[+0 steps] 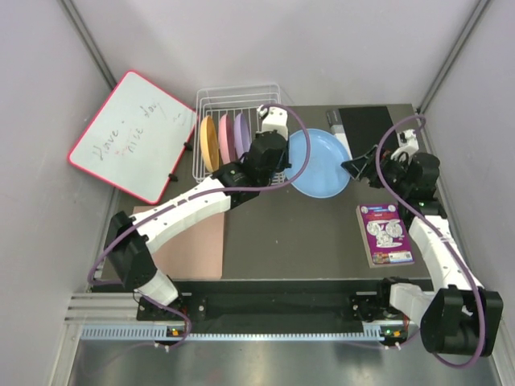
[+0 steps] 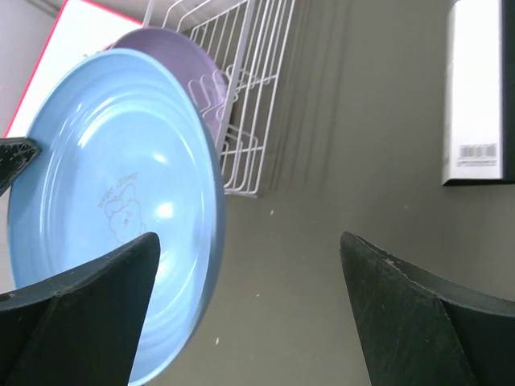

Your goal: Unload the plates from the dish rack

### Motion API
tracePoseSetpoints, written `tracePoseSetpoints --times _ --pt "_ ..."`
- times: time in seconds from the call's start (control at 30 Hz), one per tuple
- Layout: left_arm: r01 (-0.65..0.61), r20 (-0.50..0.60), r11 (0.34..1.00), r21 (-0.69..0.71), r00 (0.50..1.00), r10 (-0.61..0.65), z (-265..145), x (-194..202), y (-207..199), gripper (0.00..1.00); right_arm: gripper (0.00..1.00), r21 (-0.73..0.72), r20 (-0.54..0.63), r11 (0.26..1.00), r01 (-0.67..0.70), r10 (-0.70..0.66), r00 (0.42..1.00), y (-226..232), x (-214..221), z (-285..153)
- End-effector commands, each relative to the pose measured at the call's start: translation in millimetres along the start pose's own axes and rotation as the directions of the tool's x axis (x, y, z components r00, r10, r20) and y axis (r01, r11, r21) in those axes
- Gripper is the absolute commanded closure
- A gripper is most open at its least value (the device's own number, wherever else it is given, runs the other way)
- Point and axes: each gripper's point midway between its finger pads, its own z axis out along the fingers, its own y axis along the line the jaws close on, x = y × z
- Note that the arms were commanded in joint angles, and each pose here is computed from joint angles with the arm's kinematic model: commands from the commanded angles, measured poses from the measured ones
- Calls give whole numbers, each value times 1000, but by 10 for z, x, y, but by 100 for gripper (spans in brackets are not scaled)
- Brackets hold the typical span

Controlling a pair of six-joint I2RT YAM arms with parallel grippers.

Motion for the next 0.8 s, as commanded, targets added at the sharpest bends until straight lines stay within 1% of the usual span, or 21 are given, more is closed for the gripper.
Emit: tracePoseSetpoints --times 0.0,0.07,0.1,0.17,0.2,0.23,0.27,0.3,0.37,0.4,0.43,0.47,0.5,0.53,0.57,0.6,0.63,0.77 --pt "90 53 993 70 994 -94 38 -138 -178 100 9 -109 -23 994 4 -6 1000 141 5 41" --pt "96 49 992 82 994 -100 64 -109 -212 100 14 -144 -36 990 -2 -3 999 183 36 47" --pt "96 45 991 94 994 -100 79 -90 -240 100 19 -152 -39 988 -8 2 999 187 47 53" --pt "98 36 989 108 994 -102 84 -54 -267 100 25 -188 -45 982 -8 0 999 228 67 58" --pt "104 42 987 120 993 -110 87 -67 -289 100 39 -191 -55 981 -20 10 998 221 87 72" --pt "108 40 986 129 993 -113 86 -59 -306 100 51 -198 -58 980 -19 8 998 226 89 79" --pt "105 35 986 127 993 -110 88 -26 -296 100 66 -200 -63 979 -26 14 998 227 98 81" --pt "104 34 986 126 993 -109 86 -15 -292 100 98 -191 -59 981 -32 21 998 209 94 78" --pt "91 39 987 129 995 -97 82 4 -279 100 100 -178 -54 983 -34 25 998 177 89 66" --pt "92 52 987 136 994 -99 71 -28 -283 97 100 -172 -49 985 -28 19 999 171 82 50" --pt "86 52 987 137 994 -94 65 -24 -272 84 100 -138 -62 989 -44 36 997 100 108 25" --pt "70 54 991 117 996 -77 66 5 -220 50 100 -89 -45 995 -44 40 998 18 79 13" --pt "66 58 993 103 996 -72 52 0 -177 36 100 -66 -28 998 -21 19 999 -9 47 -29" --pt "60 63 995 85 996 -66 47 -1 -128 25 100 -18 -46 999 -39 38 998 -95 93 -75" --pt "52 65 998 46 996 -55 61 26 -10 7 100 47 -40 998 -42 44 998 -207 93 -103" --pt "52 73 998 29 996 -54 40 2 58 2 100 82 -44 997 -14 18 999 -263 105 -145" --pt "48 78 999 13 996 -49 42 -2 126 1 100 147 -67 989 -26 36 997 -374 171 -195" --pt "52 104 997 -64 994 -45 76 -49 573 1 100 234 -119 972 -8 37 992 -552 347 -299"
